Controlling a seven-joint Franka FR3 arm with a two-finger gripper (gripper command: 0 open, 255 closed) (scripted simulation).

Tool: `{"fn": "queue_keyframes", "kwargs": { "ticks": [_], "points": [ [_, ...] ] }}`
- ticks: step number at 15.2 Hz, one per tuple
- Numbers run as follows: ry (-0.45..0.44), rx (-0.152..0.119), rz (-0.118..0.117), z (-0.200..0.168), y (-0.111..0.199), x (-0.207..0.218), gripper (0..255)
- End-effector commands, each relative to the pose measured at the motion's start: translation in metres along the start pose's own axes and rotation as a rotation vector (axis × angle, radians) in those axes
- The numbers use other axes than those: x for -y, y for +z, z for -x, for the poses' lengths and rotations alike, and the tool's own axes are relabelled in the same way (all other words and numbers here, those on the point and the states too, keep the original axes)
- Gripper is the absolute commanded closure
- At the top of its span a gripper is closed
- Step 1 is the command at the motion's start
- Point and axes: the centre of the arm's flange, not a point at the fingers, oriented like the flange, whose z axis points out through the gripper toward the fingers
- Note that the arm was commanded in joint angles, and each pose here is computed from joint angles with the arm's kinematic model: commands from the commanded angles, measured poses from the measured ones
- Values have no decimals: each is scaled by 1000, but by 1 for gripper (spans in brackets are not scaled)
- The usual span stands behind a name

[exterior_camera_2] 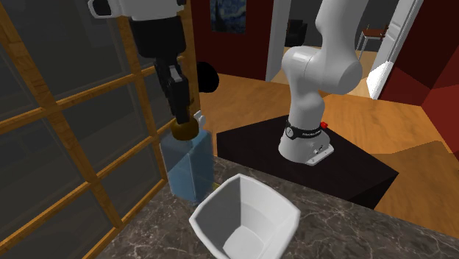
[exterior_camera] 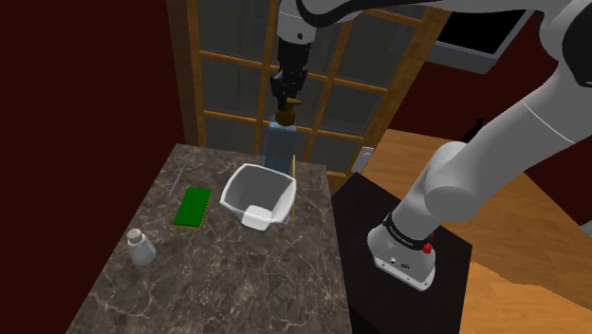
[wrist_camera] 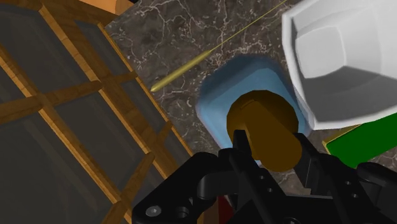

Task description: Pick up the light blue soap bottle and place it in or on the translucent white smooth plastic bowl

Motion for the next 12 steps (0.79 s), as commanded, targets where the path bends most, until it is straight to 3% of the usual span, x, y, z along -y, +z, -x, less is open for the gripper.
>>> {"fn": "queue_keyframes", "kwargs": {
  "ticks": [1, 12],
  "points": [
    [0, 0, 0, 1, -11, 0, 255],
    [0, 0, 0, 5, -69, 1, 255]
  ]
}}
